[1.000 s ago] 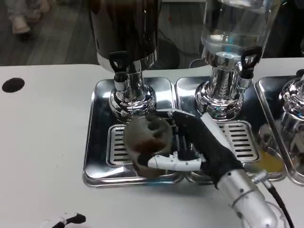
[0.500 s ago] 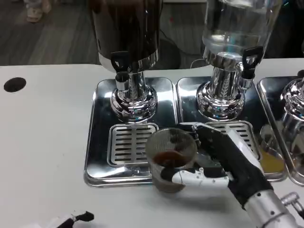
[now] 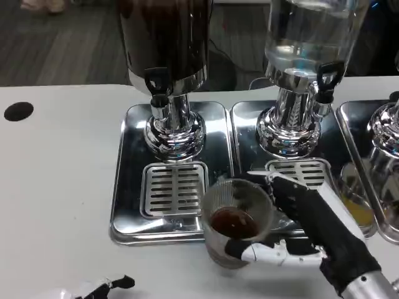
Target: Grasp the cup under the faucet to collect the drink, then remove the cup.
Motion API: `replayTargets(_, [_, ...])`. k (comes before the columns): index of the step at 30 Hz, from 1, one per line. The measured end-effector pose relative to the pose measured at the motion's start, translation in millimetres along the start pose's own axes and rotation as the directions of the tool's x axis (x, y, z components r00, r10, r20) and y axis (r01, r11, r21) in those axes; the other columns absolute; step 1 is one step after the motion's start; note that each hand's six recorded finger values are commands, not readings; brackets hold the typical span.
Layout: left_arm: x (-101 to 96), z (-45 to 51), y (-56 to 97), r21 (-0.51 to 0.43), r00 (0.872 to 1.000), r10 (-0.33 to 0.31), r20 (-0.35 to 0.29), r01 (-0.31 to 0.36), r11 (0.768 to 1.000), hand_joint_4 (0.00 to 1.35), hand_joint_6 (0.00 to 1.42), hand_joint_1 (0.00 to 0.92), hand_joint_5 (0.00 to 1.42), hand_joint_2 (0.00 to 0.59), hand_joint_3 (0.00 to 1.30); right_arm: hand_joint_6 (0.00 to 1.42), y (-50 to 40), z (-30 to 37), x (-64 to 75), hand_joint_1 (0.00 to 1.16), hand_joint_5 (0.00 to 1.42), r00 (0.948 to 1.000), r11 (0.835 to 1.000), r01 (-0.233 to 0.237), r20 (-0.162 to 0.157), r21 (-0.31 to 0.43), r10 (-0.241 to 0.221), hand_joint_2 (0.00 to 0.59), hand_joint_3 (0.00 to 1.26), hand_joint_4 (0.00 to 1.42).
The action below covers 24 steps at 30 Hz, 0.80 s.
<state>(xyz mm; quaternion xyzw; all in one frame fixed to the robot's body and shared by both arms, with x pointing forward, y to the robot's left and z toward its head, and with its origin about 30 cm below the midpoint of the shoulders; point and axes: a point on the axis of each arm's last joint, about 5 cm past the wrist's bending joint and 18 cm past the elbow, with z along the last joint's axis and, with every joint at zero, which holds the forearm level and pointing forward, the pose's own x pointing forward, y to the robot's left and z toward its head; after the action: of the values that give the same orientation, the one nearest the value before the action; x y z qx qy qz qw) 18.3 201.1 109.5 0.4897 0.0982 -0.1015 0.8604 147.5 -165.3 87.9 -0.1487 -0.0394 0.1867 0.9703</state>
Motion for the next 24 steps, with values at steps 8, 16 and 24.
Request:
replayTargets(8, [0.9, 1.8, 0.7, 0.030, 1.000, -0.002, -0.002, 0.002, 1.000, 0.21, 0.43, 0.000, 0.30, 0.077, 0.30, 0.26, -5.2, -6.7, -13.1, 0.81, 0.44, 1.0000, 1.000, -0.008, 0.004, -0.023, 0.008, 0.102, 0.42, 0.41])
replayTargets(16, [-0.4, 9.1, 7.9, 0.124, 0.997, 0.075, 0.030, -0.078, 0.989, 0.15, 0.38, 0.000, 0.24, 0.066, 0.26, 0.26, -15.9, -16.0, -24.4, 0.80, 0.45, 1.0000, 0.999, 0.006, 0.005, -0.053, -0.006, 0.092, 0.43, 0.41])
replayTargets(24, [-5.7, 10.7, 18.0, 0.157, 0.990, 0.139, 0.024, -0.141, 0.977, 0.14, 0.37, 0.000, 0.23, 0.063, 0.24, 0.26, -18.8, -30.2, -36.6, 0.80, 0.45, 0.9999, 0.998, 0.015, -0.004, -0.053, -0.016, 0.088, 0.44, 0.42])
